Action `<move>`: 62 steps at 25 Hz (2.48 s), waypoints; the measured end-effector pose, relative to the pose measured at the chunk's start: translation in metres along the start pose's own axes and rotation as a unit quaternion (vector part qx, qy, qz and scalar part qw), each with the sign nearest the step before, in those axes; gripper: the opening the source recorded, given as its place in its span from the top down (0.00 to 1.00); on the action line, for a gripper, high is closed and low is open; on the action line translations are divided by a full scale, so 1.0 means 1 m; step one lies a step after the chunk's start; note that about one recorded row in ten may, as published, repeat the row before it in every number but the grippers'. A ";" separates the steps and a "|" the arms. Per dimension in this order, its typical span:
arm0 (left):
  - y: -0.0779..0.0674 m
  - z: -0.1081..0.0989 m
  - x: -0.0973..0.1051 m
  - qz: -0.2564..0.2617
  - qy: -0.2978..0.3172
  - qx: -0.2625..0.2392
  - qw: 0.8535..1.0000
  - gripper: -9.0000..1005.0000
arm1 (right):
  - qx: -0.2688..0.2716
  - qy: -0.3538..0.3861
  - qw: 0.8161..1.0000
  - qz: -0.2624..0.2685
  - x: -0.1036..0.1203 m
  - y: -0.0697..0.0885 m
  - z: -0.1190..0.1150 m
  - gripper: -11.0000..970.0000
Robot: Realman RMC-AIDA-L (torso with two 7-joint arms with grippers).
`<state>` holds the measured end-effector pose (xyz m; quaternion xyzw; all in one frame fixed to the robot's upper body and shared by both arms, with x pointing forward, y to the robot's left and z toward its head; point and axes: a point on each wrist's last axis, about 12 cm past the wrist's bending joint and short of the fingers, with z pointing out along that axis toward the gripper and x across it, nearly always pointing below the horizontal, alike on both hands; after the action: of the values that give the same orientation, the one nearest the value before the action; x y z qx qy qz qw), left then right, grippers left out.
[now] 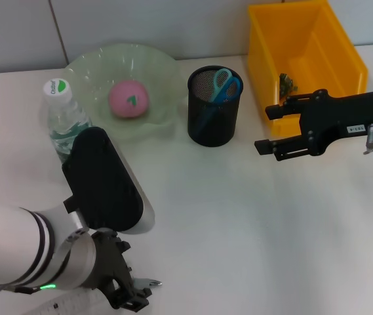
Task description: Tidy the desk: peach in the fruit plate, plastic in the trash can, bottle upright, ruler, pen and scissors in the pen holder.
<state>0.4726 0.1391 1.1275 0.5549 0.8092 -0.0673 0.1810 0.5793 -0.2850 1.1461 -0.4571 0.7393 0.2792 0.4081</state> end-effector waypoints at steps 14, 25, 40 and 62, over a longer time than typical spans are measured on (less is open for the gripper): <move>-0.002 0.011 0.005 0.007 0.011 -0.006 1.000 0.27 | 0.002 0.007 1.000 -0.001 0.001 0.000 0.001 0.18; 0.002 0.011 0.006 0.014 0.020 -0.019 1.000 0.27 | 0.007 0.009 1.000 -0.004 0.001 -0.002 0.001 0.18; 0.005 0.007 0.006 0.022 0.033 -0.026 0.999 0.28 | 0.008 0.009 1.000 -0.007 -0.002 -0.003 0.003 0.18; 0.002 0.008 0.005 0.041 0.044 -0.012 0.998 0.31 | 0.010 0.006 1.000 -0.012 -0.006 -0.004 0.005 0.19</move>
<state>0.4742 0.1414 1.1186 0.5881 0.7934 -0.0257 0.1548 0.5864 -0.2795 1.1485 -0.4635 0.7388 0.2645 0.4115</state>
